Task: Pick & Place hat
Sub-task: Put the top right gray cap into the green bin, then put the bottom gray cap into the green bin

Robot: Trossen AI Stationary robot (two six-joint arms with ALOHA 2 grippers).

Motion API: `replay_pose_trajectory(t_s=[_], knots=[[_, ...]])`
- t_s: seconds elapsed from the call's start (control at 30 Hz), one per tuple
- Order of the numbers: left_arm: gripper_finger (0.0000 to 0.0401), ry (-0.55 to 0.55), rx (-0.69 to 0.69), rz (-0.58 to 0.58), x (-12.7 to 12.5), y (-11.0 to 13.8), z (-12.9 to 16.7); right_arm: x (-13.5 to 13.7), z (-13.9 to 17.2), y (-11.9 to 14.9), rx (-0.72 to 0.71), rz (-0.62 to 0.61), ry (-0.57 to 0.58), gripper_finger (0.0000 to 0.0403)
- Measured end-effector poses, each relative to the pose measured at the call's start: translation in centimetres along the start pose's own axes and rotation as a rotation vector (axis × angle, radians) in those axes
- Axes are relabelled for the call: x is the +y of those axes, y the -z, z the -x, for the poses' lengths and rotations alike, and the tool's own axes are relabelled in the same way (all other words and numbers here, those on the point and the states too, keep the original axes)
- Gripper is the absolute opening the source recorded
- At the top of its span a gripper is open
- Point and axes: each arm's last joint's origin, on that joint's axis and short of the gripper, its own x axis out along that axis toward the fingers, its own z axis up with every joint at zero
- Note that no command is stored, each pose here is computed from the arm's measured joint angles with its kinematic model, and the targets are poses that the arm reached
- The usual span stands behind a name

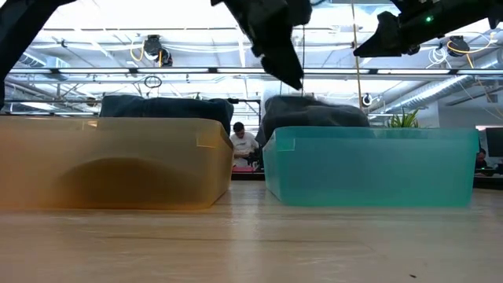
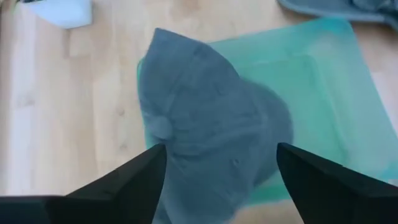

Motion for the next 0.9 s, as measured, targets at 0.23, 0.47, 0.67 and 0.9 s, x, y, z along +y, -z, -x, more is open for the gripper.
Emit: replay_pose_trajectory(t_s=[0.23, 0.47, 0.67, 0.9], knots=[[0.0313, 0.013, 0.084, -0.031, -0.4, 0.8, 2.0, 0.0, 0.0, 0.3, 0.031, -0.031, -0.005, 0.0144], [0.0286, 0.057, 0.074, -0.044, -0.2, 1.0, 3.2, 0.1, 0.0, 0.8, 0.074, -0.083, -0.008, 0.0144], [0.0272, 0.046, 0.122, -0.016, 0.4, 1.8, 5.1, 0.1, 0.1, 0.9, 0.086, -0.085, -0.013, 0.0144], [0.0271, 0.109, -0.014, 0.027, 1.9, 1.5, 6.8, 0.1, 0.0, 0.9, 0.085, -0.086, -0.014, 0.0144]])
